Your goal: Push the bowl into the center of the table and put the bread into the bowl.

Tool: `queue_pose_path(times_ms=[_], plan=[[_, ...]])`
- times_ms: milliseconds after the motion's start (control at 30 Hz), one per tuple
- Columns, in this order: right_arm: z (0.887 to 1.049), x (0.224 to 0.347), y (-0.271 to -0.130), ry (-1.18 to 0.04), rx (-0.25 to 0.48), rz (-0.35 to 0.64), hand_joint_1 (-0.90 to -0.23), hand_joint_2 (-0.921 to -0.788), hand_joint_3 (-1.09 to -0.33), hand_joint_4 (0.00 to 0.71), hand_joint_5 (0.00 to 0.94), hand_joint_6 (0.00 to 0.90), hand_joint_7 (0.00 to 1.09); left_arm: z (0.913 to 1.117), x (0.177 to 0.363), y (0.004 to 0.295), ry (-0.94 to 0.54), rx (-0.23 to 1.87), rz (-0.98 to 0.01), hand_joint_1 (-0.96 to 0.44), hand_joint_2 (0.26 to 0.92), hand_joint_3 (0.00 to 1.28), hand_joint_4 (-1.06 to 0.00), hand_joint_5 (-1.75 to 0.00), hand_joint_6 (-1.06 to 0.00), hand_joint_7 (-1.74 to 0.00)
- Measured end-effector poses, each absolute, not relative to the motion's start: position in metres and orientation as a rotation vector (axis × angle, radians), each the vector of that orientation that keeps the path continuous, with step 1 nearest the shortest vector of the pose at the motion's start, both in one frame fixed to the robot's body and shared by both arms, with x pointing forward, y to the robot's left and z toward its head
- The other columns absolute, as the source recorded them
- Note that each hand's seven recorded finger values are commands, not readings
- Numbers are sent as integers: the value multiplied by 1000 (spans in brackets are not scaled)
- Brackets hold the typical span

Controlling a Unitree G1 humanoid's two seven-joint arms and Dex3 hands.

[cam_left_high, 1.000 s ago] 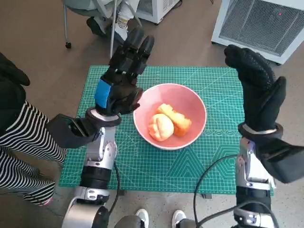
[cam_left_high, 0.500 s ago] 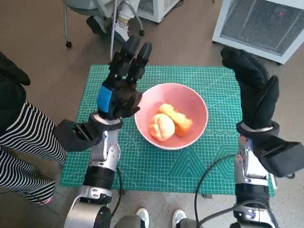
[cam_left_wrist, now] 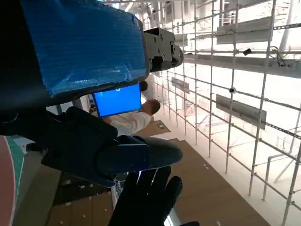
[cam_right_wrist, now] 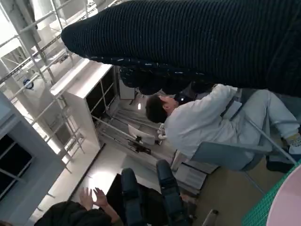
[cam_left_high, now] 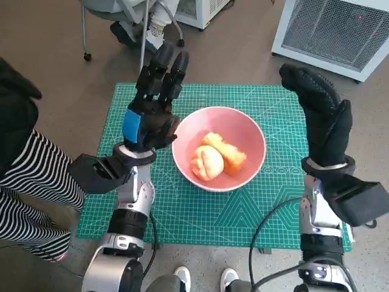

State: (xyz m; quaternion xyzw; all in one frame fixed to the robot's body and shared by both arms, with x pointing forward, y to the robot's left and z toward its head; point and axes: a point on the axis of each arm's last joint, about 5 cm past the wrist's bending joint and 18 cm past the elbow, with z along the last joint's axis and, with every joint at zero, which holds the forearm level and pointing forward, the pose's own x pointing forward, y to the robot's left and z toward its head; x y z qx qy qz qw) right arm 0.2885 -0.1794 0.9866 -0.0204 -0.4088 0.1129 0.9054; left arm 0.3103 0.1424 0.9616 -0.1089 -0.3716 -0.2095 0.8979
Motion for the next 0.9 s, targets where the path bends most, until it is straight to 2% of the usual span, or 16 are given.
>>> queue_pose_path(times_ms=[167,400,700,833,900], plan=[[986,289,-179,-845,-42,233,-665,-921,-710,172,1,82,380,960,310,143,-767,-236,-437,-627,893,423,-75,-4,1,-229],[986,289,-179,-846,-43,234,-670,-921,-709,172,1,83,377,959,310,144,-774,-243,-441,-575,820,543,-85,-16,1,-248],[986,289,-178,-849,-39,236,-670,-921,-708,172,1,87,376,960,310,145,-792,-237,-429,-557,783,601,-107,-37,1,-296],[985,288,-177,-851,-36,236,-670,-921,-708,171,1,87,375,960,309,146,-795,-242,-424,-522,759,640,-108,-53,1,-315],[985,289,-176,-851,-33,236,-671,-921,-708,171,1,88,374,959,309,146,-796,-249,-420,-459,727,687,-106,-74,1,-342]])
